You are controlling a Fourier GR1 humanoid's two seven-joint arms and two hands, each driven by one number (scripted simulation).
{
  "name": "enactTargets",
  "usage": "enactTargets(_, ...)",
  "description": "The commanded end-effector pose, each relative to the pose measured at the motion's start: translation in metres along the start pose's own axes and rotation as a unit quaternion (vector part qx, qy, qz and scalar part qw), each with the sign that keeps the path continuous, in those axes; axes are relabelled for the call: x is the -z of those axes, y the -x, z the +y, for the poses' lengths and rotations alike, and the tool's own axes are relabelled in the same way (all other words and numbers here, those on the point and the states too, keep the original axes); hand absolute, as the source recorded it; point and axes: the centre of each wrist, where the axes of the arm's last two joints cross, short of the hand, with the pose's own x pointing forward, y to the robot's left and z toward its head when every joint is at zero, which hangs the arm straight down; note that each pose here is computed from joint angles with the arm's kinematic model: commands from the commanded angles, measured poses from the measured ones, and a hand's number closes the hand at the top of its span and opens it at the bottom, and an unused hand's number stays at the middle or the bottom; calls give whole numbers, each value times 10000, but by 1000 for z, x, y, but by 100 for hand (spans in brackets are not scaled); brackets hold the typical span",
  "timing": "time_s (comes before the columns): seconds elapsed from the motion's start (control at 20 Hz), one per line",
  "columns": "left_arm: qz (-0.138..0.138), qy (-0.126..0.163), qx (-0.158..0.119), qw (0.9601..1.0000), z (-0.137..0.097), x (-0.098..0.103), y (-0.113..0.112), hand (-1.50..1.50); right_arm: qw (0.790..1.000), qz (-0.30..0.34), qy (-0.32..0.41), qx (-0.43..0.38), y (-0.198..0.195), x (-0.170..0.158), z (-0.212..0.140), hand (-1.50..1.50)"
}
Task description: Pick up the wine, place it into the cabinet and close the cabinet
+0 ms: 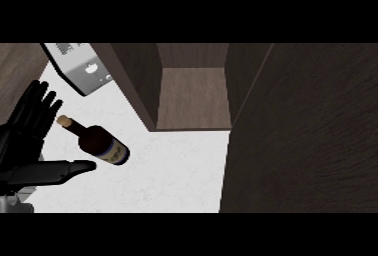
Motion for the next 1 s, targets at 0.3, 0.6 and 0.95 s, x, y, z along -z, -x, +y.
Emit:
enactTargets(0.3,294,-219,56,9993,24,25,55,-150,9988,-451,-142,146,-49,-44,-1,-150)
enactTargets(0.6,366,-312,135,9987,33,28,80,-150,9987,-477,-132,91,-48,-46,5,-150)
enactTargets(0.95,559,-169,87,9983,31,26,123,-150,9987,-466,-206,-2,-48,-50,-1,-150)
